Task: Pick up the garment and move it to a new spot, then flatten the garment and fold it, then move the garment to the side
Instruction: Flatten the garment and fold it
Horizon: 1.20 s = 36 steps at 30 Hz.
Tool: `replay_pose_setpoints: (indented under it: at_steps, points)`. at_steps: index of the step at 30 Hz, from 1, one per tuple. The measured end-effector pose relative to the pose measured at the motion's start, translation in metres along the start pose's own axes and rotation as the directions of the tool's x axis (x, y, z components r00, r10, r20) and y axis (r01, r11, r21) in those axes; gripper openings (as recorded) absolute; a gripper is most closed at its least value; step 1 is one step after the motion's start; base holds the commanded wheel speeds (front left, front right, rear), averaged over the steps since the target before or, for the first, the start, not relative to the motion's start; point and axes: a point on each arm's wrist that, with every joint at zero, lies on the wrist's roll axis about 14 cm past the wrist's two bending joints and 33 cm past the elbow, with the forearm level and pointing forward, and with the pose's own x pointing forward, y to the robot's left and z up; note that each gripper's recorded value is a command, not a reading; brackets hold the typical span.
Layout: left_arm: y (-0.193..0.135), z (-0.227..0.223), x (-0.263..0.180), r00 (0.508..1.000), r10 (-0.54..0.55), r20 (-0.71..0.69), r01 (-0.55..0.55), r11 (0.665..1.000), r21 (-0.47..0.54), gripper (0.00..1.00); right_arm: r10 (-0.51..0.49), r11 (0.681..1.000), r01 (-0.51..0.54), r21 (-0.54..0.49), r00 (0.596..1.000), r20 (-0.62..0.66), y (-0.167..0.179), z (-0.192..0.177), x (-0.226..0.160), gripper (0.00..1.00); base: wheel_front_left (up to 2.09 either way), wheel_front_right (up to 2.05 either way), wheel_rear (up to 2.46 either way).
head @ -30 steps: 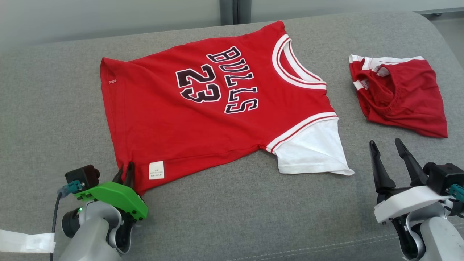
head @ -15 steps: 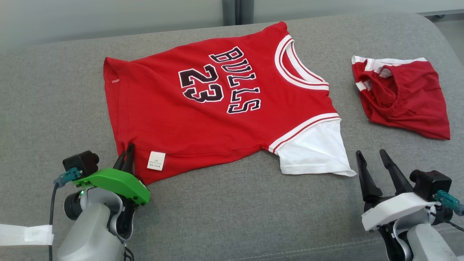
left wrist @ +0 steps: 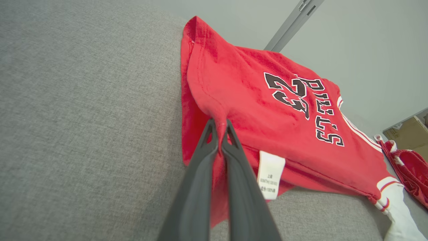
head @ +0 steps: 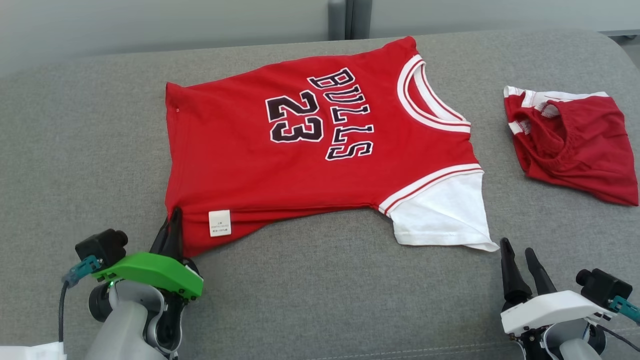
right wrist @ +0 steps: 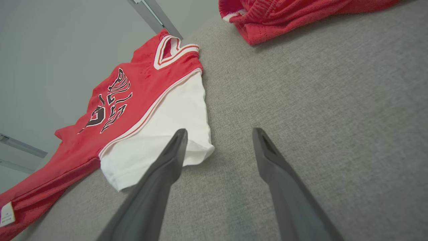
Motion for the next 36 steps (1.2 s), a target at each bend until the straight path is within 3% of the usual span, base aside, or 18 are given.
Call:
replay_pose_setpoints:
  at_steps: [5, 16, 22, 24, 25, 36]
  points:
    - [0.013, -0.007, -0.010, 0.999, 0.032, -0.011, -0.032, 0.999, -0.003, 0.00, -0.026, 0.995, 0.028, 0.095, 0.999, -0.021, -0.002, -0.006, 0.005, 1.00, 0.00, 0.00, 0.00]
    - [0.020, -0.018, -0.023, 0.998, 0.049, -0.028, -0.049, 0.999, 0.003, 0.00, 0.020, 0.990, -0.005, 0.140, 0.994, -0.107, 0.017, -0.020, 0.024, 0.96, 0.00, 0.00, 0.00]
    - [0.018, -0.015, -0.027, 0.999, 0.042, -0.015, -0.042, 0.999, 0.008, 0.00, 0.017, 0.988, 0.008, 0.151, 0.986, -0.167, 0.015, -0.034, 0.020, 0.73, 0.00, 0.00, 0.00]
    - [0.018, -0.015, -0.027, 0.999, 0.042, -0.015, -0.042, 0.999, 0.010, 0.00, 0.021, 0.988, 0.006, 0.152, 0.985, -0.173, 0.016, -0.035, 0.020, 0.55, 0.00, 0.00, 0.00]
    - [0.019, -0.016, -0.029, 0.999, 0.044, -0.016, -0.044, 0.999, 0.010, 0.00, 0.024, 0.988, 0.003, 0.153, 0.984, -0.179, 0.017, -0.036, 0.020, 0.50, 0.00, 0.00, 0.00]
    - [0.016, -0.014, -0.034, 0.999, 0.036, -0.004, -0.036, 0.999, 0.014, 0.00, 0.044, 0.986, -0.010, 0.168, 0.978, -0.203, 0.024, -0.043, 0.015, 0.29, 0.00, 0.00, 0.00]
